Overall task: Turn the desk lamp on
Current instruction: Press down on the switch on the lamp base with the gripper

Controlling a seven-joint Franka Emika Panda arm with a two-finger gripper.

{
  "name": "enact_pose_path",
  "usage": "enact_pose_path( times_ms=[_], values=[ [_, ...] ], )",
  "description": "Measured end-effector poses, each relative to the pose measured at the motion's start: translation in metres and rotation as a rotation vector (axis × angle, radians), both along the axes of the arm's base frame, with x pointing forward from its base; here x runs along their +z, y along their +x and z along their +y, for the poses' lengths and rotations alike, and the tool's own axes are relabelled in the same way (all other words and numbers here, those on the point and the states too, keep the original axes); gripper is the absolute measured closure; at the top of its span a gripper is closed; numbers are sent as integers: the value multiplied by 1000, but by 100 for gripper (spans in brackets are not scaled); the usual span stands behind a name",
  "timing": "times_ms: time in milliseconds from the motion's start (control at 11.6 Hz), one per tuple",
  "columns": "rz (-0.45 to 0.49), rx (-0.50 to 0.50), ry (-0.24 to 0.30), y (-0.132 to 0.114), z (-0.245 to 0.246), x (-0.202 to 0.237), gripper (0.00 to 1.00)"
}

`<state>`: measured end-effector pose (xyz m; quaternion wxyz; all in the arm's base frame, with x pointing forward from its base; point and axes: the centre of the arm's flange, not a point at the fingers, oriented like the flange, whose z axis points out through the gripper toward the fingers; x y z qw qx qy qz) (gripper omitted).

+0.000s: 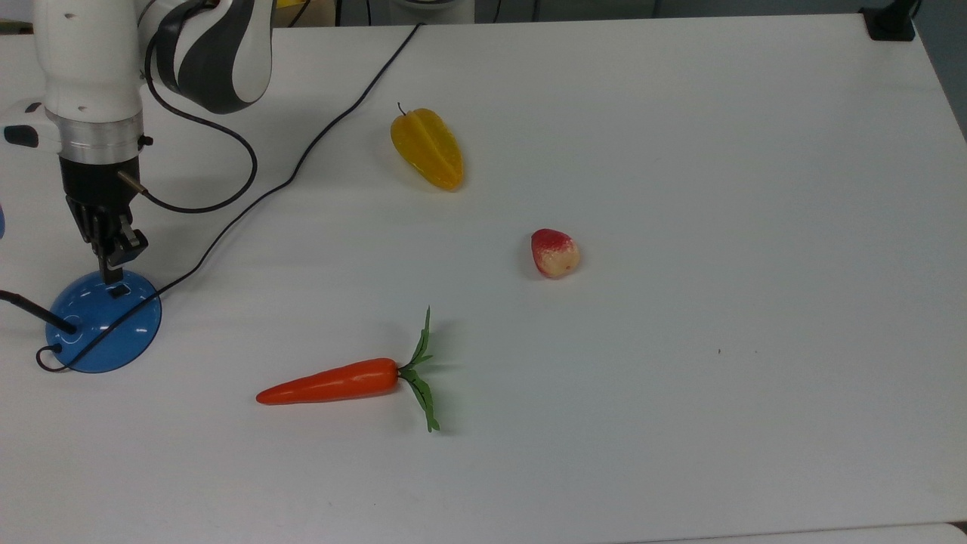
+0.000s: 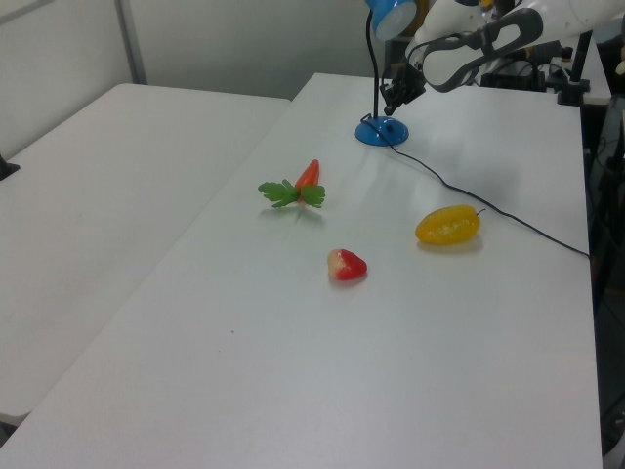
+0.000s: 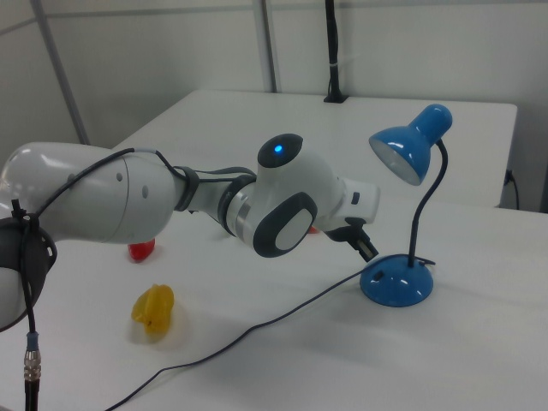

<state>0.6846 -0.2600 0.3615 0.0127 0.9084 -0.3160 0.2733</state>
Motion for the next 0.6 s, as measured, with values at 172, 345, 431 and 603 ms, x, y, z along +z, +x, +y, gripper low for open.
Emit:
enact_pose_path(
  times_ms=[172, 345, 431, 603],
  values=[
    [3, -15, 4, -3, -8, -3, 99],
    [-6, -25, 1, -5, -13, -3, 99],
    [-13, -30, -1, -5, -16, -4, 99],
    [-10, -34, 0, -5, -18, -11, 99]
  ],
)
